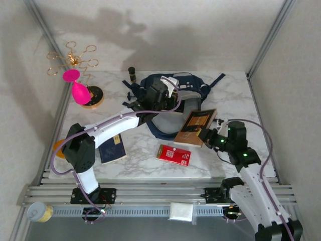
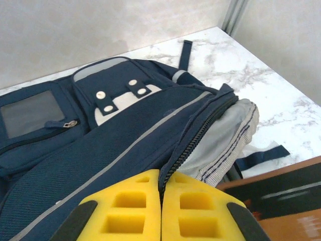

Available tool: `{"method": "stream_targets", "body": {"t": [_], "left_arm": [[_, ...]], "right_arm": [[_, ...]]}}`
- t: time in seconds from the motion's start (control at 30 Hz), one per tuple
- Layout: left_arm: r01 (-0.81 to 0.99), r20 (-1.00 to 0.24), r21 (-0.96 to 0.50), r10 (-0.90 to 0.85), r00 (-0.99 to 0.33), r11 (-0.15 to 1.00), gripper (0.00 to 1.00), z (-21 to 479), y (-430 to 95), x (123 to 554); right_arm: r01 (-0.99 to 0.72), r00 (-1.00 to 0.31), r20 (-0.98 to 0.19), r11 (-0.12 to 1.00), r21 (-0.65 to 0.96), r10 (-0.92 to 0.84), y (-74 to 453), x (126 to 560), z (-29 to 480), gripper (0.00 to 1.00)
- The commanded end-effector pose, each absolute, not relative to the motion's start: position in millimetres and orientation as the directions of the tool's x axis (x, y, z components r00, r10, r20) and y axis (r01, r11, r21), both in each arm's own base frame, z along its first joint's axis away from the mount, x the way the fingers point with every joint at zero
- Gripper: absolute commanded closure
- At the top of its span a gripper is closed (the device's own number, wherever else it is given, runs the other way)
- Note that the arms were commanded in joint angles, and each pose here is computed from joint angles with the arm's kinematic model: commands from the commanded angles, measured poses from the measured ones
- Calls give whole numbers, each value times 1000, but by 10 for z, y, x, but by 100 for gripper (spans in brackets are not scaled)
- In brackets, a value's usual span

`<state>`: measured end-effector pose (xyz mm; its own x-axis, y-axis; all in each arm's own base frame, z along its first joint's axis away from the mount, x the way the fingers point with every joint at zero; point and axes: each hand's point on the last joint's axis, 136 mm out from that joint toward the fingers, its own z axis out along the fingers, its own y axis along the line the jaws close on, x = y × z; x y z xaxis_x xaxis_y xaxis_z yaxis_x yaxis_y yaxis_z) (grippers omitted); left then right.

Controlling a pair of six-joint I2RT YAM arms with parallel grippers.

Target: Pack books, pencil case, and school supplies into a backpack

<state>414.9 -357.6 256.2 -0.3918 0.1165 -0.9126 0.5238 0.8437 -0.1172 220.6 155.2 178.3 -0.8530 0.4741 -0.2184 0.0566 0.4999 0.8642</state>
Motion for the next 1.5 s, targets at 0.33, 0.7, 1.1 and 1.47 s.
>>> {"method": "stream_targets", "body": {"t": [0.33,0.7,1.1,1.47], "left_arm": [[568,-968,-194,-63,-241,800,100,3577,-3586,3927],[499,-973,-196,-106,-204,844,100,3670,-3410,3977],[489,-971,-211,-125,-203,846,100,3644,-3444,4043],[512,-966,-224,-121,-226,829,100,3592,-3514,4033]], "right_arm": [[-258,-826,-388,337,905,409,2153,3129,2038,100],[-112,-882,-345,568,815,321,2243,4010,863,72],[0,-894,-380,848,531,238,1774,3454,666,28],[-49,-935,-330,872,487,132,2172,3172,403,56]]}}
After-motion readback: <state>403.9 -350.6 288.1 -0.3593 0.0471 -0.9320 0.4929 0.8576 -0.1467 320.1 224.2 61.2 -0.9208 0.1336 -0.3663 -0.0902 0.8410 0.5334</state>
